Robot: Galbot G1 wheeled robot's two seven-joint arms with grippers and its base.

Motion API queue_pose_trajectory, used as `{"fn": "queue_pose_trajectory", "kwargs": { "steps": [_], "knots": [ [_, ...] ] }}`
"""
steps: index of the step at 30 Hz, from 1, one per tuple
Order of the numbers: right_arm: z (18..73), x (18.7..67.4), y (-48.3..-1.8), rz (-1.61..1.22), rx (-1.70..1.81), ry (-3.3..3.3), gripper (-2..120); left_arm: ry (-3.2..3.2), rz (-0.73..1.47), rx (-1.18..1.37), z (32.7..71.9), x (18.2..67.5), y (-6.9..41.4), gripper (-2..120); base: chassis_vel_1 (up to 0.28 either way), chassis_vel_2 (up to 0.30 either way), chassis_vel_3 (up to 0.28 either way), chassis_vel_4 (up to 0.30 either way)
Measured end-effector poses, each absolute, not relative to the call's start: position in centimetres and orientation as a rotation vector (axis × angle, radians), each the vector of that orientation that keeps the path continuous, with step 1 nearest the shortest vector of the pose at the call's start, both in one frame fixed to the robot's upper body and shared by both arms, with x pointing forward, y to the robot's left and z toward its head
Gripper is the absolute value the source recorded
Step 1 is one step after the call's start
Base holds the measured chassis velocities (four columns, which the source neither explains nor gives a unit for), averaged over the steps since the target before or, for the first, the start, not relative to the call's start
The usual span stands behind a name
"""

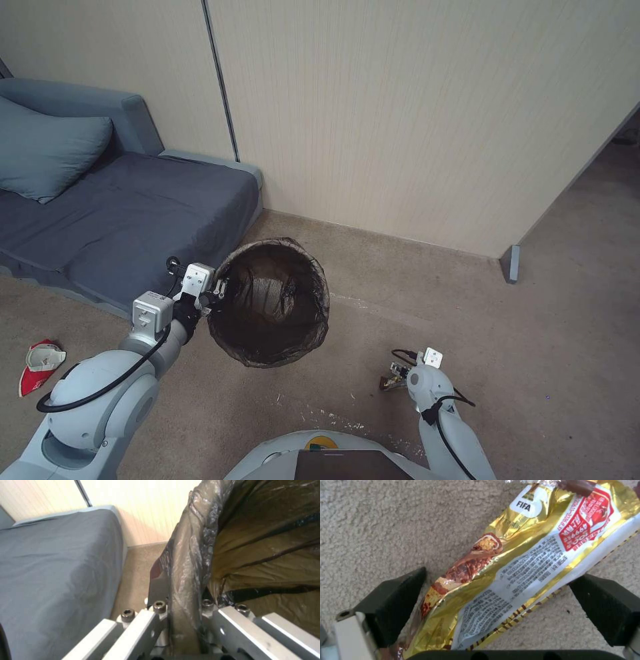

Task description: Pick up the trash bin, then pick up the garbage from the floor and place it into the trash bin.

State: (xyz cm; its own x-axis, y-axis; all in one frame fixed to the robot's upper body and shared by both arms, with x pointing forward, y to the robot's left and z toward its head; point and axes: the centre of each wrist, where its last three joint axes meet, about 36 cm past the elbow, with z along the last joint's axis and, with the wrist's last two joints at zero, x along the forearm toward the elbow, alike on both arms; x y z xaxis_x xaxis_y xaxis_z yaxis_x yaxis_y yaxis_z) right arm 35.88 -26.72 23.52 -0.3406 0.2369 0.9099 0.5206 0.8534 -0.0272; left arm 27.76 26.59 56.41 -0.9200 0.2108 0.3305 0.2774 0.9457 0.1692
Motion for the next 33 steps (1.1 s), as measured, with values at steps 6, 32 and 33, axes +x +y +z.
{"fn": "queue_pose_trajectory", "kwargs": {
  "steps": [6, 32, 33],
  "knots": [
    [23.7, 35.6, -26.6, -0.321, -0.56, -1.95, 85, -2.798, -0.307, -0.359, 56.6, 27.9, 26.6, 0, 0.0, 0.0, 0.0, 0.0],
    [26.4, 33.6, -26.5, -0.309, -0.566, -2.032, 11, -2.801, -0.316, -0.352, 56.6, 27.9, 26.6, 0, 0.0, 0.0, 0.0, 0.0],
    [26.9, 33.5, -26.6, -0.312, -0.567, -2.041, 6, -2.801, -0.316, -0.351, 56.6, 27.9, 26.6, 0, 0.0, 0.0, 0.0, 0.0]
  ]
}}
